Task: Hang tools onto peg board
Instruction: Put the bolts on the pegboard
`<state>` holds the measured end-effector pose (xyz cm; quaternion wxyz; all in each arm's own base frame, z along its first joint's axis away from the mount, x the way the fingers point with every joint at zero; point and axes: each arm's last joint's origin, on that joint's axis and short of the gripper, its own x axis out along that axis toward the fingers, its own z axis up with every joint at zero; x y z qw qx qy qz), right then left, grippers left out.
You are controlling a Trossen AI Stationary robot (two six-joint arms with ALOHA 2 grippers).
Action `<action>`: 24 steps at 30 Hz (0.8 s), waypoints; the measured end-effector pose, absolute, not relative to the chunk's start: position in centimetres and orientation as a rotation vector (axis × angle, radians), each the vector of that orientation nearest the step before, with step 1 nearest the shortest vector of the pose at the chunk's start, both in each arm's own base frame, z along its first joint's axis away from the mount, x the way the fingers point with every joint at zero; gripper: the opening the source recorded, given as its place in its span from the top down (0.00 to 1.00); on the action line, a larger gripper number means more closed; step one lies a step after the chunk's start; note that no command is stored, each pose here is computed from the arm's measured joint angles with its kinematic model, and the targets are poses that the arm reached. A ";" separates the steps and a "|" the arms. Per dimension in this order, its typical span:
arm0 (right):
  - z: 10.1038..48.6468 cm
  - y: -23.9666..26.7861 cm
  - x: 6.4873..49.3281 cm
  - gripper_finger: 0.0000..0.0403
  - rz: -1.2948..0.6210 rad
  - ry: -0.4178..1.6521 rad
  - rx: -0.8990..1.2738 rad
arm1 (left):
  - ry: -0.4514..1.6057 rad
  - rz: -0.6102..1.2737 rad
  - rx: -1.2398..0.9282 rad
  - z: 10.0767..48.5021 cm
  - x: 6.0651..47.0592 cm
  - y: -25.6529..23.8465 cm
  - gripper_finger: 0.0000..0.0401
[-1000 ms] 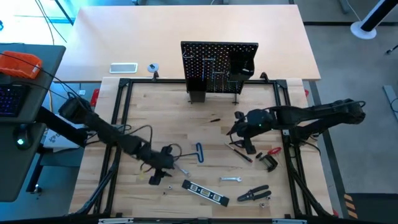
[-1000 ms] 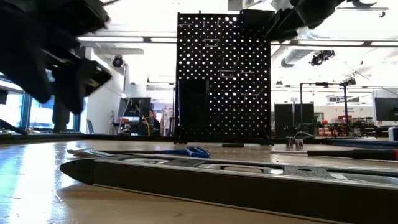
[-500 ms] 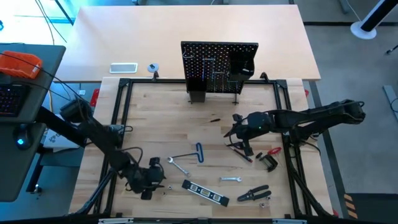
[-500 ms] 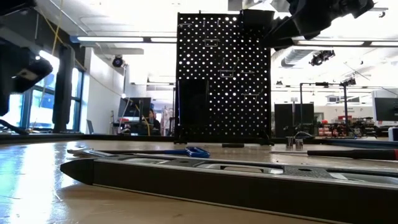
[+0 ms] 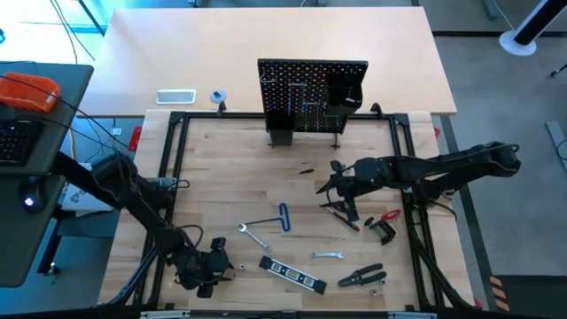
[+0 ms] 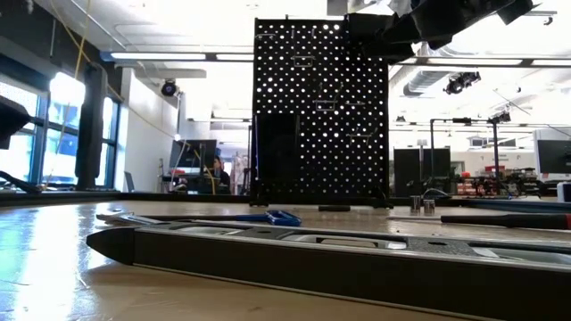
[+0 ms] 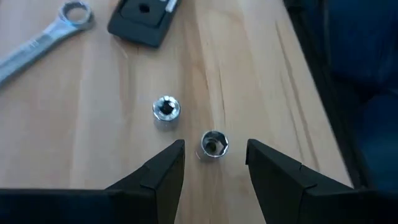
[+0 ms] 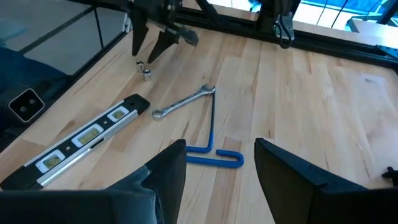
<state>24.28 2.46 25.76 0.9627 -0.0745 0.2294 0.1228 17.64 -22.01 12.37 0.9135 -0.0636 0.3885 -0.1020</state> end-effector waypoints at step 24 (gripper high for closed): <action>25.8 2.5 24.3 0.54 0.245 0.465 -0.141 | 0.764 -0.157 -0.092 10.7 18.2 -22.2 0.86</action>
